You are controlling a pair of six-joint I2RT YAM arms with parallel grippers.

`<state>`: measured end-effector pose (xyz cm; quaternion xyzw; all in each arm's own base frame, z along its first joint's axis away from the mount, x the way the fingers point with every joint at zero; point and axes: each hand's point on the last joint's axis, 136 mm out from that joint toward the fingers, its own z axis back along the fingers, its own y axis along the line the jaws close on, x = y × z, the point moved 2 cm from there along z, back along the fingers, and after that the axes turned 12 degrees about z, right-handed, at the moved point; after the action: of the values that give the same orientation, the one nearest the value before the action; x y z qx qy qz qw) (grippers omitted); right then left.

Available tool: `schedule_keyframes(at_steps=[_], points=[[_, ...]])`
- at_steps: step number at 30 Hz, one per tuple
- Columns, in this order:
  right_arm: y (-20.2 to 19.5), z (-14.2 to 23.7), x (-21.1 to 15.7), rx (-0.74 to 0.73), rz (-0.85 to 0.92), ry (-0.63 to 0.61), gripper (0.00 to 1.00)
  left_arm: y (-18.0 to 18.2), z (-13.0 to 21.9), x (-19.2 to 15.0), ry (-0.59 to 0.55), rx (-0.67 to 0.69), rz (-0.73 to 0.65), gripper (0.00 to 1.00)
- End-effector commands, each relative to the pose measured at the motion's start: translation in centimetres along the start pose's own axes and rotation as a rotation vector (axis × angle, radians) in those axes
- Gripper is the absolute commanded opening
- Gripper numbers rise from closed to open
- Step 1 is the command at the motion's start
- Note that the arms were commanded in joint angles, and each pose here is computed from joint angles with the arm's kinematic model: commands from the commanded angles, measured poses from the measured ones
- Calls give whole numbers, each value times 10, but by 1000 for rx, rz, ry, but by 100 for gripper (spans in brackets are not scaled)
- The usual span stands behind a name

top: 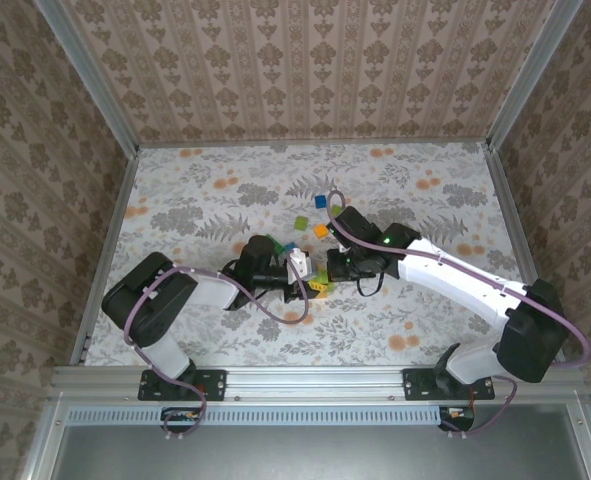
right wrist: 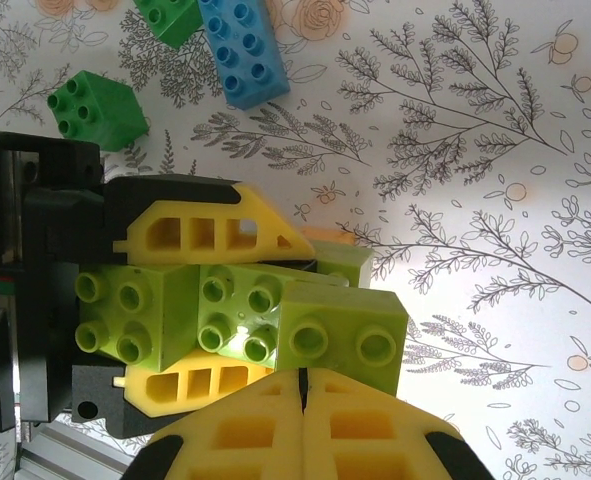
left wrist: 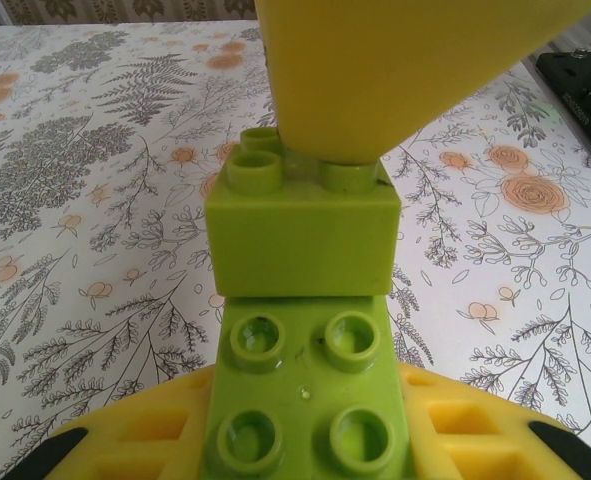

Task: Assemble a carrot with lego

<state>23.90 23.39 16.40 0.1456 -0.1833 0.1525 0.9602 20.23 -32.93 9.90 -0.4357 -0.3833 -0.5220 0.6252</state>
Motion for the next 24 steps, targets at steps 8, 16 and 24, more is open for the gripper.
schedule_keyframes(at_steps=[8,16,24], points=[[-4,-20,-20,-60,26,131,0,-2,-4,-33,102,-5,65,33],[-12,-28,-33,-99,34,195,0,-1,-5,-34,106,-4,66,32],[-17,-35,-39,-117,27,232,0,-2,-6,-34,108,-1,59,32]])
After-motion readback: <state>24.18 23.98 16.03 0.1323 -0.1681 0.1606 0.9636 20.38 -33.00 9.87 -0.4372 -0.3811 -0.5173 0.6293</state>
